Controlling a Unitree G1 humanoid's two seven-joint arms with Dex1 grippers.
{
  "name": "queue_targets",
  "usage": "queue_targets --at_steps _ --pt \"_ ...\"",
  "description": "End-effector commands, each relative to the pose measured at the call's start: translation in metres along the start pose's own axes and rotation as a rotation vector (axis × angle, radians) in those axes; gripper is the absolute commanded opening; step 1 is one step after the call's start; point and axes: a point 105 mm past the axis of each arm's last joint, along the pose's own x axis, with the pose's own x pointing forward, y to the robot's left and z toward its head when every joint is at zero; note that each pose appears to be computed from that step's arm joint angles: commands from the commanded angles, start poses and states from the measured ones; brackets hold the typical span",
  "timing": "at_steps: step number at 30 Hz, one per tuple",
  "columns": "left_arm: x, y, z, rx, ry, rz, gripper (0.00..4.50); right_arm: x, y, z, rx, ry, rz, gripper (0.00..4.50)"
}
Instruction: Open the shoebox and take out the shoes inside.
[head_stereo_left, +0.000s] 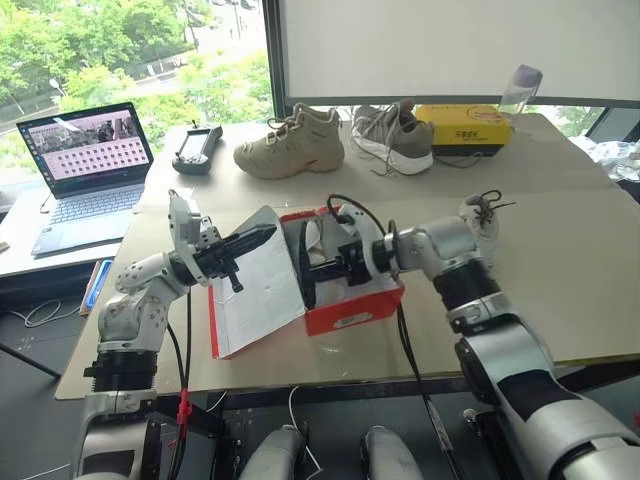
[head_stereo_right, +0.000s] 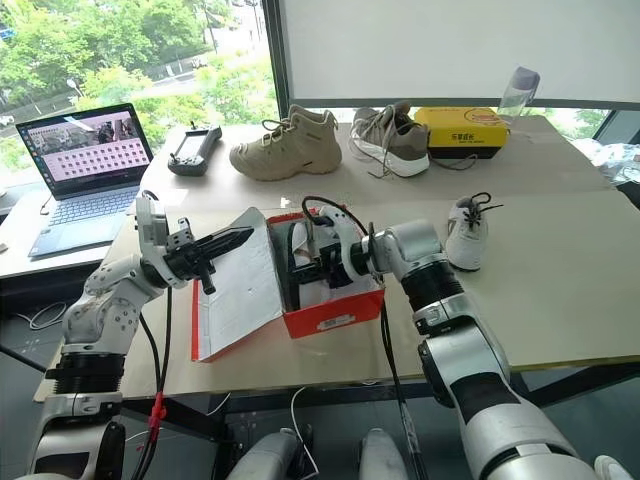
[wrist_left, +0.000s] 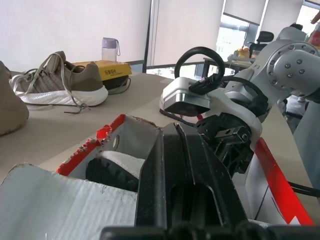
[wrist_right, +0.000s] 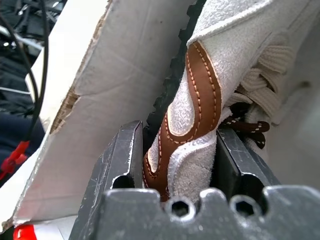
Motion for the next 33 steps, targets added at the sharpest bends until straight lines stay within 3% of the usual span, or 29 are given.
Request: queue_targets --at_steps 1,14,18,21,25,28,30,33 --pt "0.004 -0.001 0.009 0.037 -0.012 -0.017 0.0 -0.023 0.018 0.028 -0.062 -0.095 0.017 1.9" --pt "0.008 0.001 0.005 0.034 -0.008 -0.025 0.0 -0.086 0.033 0.07 0.001 -0.362 0.04 1.9" --pt "0.008 0.001 0.004 0.035 -0.006 -0.027 0.0 -0.148 -0.008 0.101 0.0 -0.571 -0.279 1.9" --pt "0.007 0.001 0.003 0.034 -0.004 -0.025 0.0 -0.191 -0.04 0.102 -0.036 -0.615 -0.584 1.9" --pt "0.007 0.0 0.001 0.03 0.001 -0.028 0.0 -0.241 -0.081 0.082 -0.117 -0.524 -1.032 1.9" --pt "0.007 0.0 0.001 0.028 0.002 -0.029 0.0 -0.257 -0.102 0.062 -0.14 -0.411 -1.204 1.9" --pt "0.008 -0.001 0.0 0.025 0.003 -0.034 0.0 -0.27 -0.129 0.031 -0.144 -0.234 -1.369 1.9" --pt "0.009 -0.001 -0.001 0.025 0.005 -0.037 0.0 -0.276 -0.146 0.011 -0.117 -0.148 -1.428 1.9"
